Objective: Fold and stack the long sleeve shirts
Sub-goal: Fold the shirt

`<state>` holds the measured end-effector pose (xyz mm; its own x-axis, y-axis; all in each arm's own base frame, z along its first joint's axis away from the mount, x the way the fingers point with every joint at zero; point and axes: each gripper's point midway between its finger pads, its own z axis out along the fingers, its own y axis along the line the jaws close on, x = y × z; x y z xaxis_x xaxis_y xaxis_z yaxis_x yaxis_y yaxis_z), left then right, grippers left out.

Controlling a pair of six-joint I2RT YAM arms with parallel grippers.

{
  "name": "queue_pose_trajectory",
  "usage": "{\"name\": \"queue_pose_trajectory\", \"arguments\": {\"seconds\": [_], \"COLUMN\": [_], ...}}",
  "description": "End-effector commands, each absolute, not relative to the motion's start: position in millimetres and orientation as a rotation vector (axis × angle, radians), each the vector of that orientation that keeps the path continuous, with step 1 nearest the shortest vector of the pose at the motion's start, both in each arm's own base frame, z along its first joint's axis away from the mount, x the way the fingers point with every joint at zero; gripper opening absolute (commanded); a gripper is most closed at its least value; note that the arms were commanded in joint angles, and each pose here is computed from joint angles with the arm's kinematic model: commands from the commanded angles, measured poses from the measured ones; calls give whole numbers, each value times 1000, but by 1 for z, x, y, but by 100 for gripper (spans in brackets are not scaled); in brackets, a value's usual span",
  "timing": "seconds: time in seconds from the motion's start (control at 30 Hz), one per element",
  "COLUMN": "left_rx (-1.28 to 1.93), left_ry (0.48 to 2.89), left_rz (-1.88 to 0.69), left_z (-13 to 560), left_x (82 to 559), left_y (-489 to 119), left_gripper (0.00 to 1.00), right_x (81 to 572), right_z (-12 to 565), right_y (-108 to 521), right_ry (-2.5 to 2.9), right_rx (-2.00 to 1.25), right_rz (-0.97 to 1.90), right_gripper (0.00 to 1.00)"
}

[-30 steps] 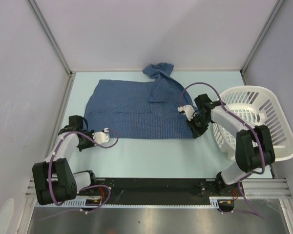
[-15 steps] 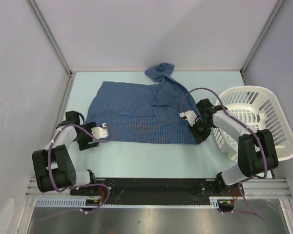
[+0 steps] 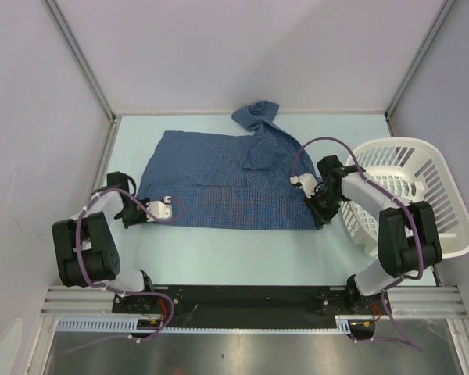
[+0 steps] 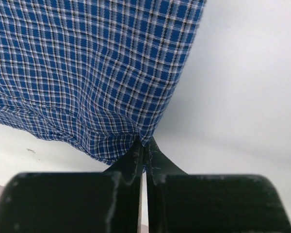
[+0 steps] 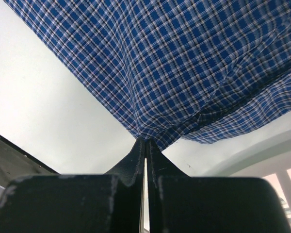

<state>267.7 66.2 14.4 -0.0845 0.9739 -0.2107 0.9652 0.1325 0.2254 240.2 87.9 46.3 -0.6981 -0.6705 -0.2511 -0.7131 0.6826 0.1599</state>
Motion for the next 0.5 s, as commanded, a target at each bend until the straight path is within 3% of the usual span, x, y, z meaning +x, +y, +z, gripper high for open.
{"name": "queue_pose_trajectory", "arguments": {"seconds": [0.0,0.33,0.37,0.4,0.43,0.47], "left_rx": [1945,2057,2050,2002,1966,1931], "left_ry": [2134,2171,2172,2177,2173,2167], "left_rz": [1,-86,-78,-85,-76,-86], "left_z": [19,17,18,19,27,34], "left_x": [241,166,166,168,174,179], "left_y": [68,71,72,68,67,64], "left_gripper": [0,0,7,19,40,47], "right_x": [251,186,181,179,185,190], "right_z": [56,53,54,59,70,77], "right_y": [89,82,83,87,91,95], "right_ry": [2676,2698,2693,2670,2645,2623], "right_rx": [-1162,-1372,-1393,-1409,-1407,-1391], "right_rz": [346,404,420,452,464,470], "right_gripper": [0,0,0,10,42,55]}}
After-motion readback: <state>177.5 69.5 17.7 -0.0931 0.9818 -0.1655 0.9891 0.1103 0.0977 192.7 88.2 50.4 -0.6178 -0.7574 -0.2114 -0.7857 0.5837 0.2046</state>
